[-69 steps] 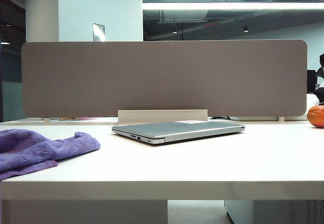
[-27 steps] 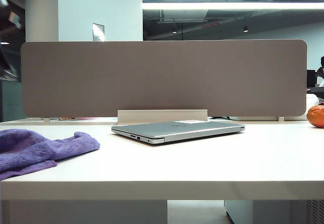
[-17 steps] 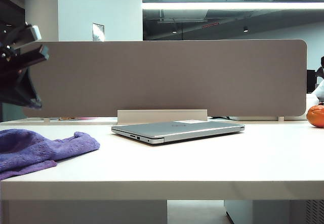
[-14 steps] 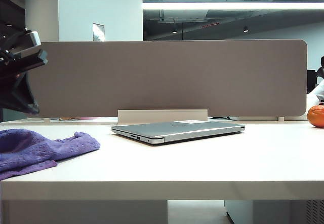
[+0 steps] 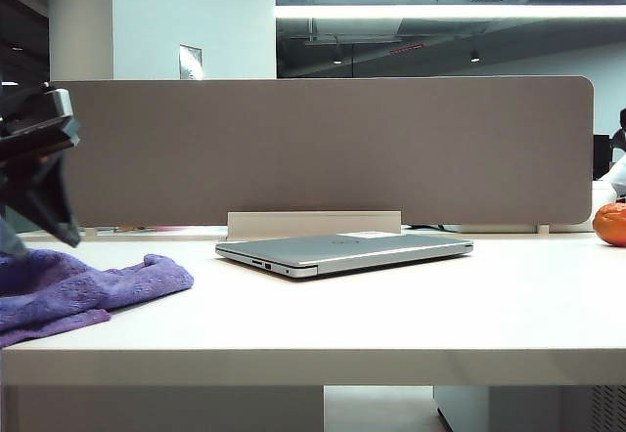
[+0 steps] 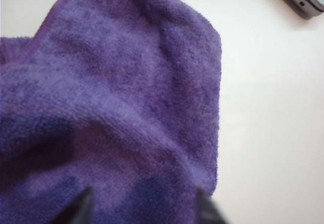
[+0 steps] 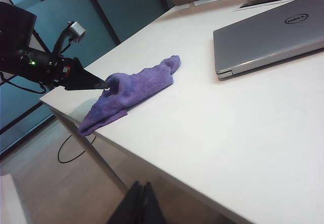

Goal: Pick up the purple rag and put it over the laptop.

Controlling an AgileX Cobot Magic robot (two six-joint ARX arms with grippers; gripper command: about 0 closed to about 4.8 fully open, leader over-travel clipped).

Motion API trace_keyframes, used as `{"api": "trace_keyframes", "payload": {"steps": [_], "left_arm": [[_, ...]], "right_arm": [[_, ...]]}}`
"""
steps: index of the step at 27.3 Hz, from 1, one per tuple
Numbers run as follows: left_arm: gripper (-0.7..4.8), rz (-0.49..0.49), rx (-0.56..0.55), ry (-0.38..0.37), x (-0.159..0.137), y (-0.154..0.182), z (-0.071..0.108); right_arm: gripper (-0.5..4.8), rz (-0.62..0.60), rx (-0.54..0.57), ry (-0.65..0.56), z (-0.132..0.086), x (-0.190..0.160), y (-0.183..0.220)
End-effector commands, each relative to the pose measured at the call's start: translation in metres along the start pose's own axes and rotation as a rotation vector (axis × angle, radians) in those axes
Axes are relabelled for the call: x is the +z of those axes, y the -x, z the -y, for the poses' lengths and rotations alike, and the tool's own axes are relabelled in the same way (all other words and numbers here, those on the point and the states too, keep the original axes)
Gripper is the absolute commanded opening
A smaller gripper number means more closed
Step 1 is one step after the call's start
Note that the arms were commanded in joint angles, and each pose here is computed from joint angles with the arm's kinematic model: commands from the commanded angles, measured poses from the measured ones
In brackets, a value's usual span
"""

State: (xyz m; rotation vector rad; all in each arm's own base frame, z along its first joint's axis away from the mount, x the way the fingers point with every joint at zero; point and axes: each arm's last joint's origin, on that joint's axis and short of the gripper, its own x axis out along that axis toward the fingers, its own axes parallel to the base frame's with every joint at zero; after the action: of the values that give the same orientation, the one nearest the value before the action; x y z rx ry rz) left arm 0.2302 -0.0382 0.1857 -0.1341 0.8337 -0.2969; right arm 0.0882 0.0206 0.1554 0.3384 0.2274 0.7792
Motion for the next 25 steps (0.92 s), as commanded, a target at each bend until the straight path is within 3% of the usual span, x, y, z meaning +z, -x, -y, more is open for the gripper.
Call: {"api": "trace_keyframes", "payload": {"steps": [1, 6, 10, 13, 20, 22, 23, 25], "left_arm": [[3.76, 0.005, -0.002, 0.001, 0.002, 0.0, 0.0], [3.82, -0.04, -0.001, 0.01, -0.002, -0.009, 0.0], [3.82, -0.088, -0.017, -0.032, -0.008, -0.022, 0.012], [3.82, -0.104, 0.027, -0.084, -0.013, -0.033, 0.024], [3.61, -0.094, 0.131, -0.101, -0.014, -0.036, 0.023], [2.82, -0.099, 0.134, -0.103, -0.014, -0.036, 0.023], [2.18, -0.104, 0.134, -0.108, -0.015, -0.036, 0.023], [1.68, -0.109, 0.135, -0.108, -0.015, -0.036, 0.023]], "right_arm": [[0.22, 0.007, 0.002, 0.005, 0.0, 0.0, 0.0], [0.22, 0.007, 0.002, 0.005, 0.0, 0.0, 0.0], [0.22, 0.007, 0.002, 0.005, 0.0, 0.0, 0.0], [0.22, 0.006, 0.005, 0.005, 0.0, 0.0, 0.0], [0.22, 0.006, 0.004, 0.005, 0.0, 0.0, 0.0], [0.22, 0.006, 0.004, 0.005, 0.0, 0.0, 0.0], [0.22, 0.006, 0.004, 0.005, 0.0, 0.0, 0.0], [0.22, 0.006, 0.004, 0.005, 0.0, 0.0, 0.0]]}}
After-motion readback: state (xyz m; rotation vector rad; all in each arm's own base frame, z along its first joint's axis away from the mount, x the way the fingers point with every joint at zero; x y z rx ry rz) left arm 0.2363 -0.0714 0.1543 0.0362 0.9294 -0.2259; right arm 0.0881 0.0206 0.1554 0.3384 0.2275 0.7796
